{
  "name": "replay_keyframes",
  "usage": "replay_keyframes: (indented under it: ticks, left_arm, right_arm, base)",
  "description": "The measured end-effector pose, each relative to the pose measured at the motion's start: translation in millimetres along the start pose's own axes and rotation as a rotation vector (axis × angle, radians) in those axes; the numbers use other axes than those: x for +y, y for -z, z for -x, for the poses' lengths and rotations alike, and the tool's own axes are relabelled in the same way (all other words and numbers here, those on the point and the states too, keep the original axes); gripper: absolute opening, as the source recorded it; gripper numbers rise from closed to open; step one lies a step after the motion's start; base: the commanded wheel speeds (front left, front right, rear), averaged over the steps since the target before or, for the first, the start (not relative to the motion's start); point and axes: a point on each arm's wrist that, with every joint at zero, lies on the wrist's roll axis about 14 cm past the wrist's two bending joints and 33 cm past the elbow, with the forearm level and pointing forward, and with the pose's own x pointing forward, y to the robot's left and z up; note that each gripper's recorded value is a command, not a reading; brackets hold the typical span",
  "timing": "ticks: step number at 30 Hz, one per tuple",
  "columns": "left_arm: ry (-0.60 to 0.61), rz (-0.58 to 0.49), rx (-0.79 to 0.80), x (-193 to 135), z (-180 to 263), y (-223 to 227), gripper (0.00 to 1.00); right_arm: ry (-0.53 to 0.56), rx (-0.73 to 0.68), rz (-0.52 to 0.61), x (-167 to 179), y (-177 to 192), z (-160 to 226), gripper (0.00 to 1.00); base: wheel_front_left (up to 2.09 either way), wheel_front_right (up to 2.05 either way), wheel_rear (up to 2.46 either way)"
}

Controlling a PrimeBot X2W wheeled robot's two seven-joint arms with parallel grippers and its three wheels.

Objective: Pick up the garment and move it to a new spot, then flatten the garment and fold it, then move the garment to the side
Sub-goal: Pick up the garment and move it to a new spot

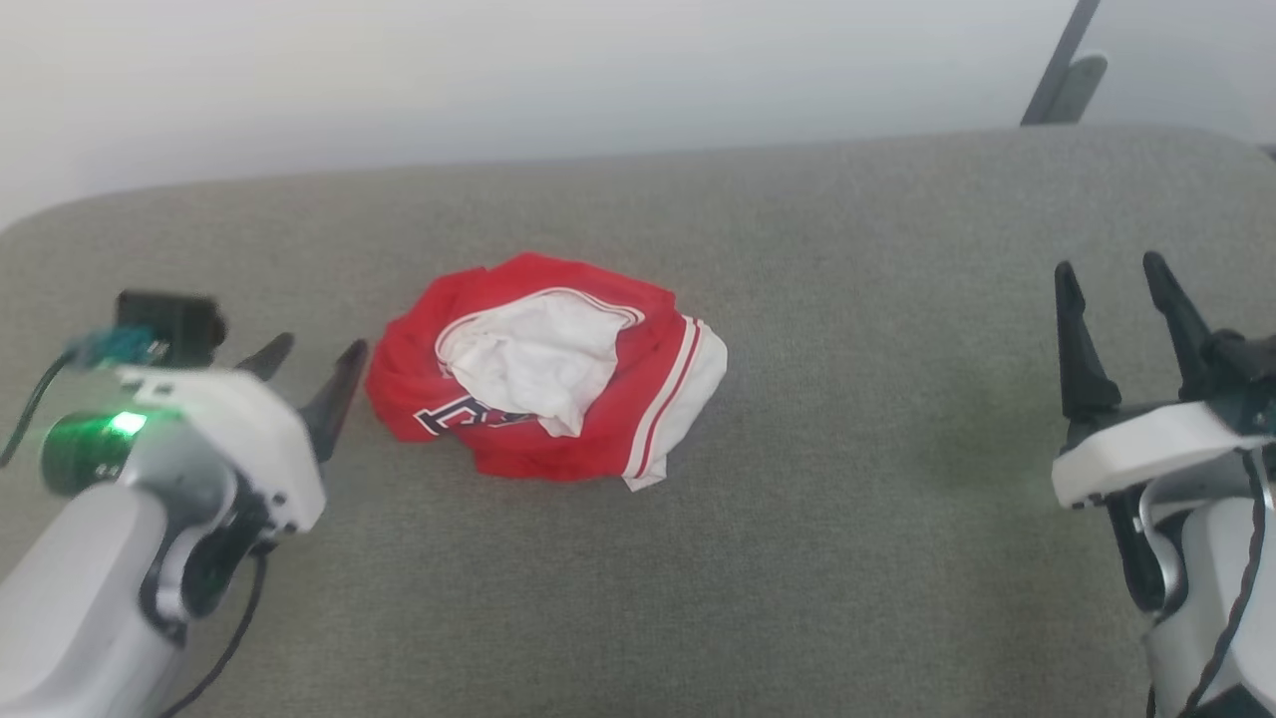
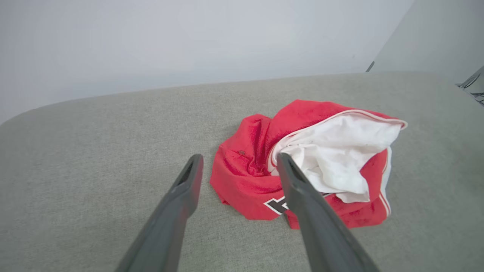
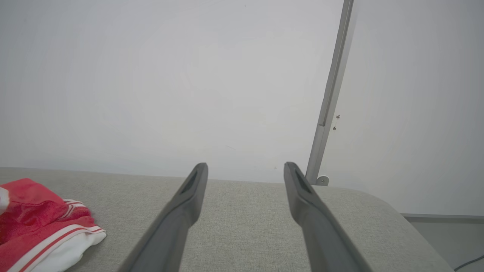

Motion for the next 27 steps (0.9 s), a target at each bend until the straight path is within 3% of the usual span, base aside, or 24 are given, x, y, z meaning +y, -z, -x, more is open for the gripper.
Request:
replay_keyframes:
  ticks: [5, 14, 27]
  left_arm:
    - [-0.071, 0.010, -0.188, 20.6, 38.9, -14.4, 1.00]
    - [-0.198, 0.041, -0.359, 53.5, 97.3, -4.9, 1.00]
    - [-0.325, 0.092, -0.417, 84.3, 149.0, 28.4, 1.00]
  right_arm:
    - [-0.012, -0.015, -0.012, 4.9, -4.8, 10.6, 1.00]
    - [-0.037, -0.012, -0.030, 15.3, -3.8, 22.7, 1.00]
    - [-0.059, -0.007, -0.058, 27.6, 0.2, 29.3, 1.00]
  base:
    - [0.00, 0.00, 0.00]
    - [0.00, 0.00, 0.00]
    - [0.00, 0.00, 0.00]
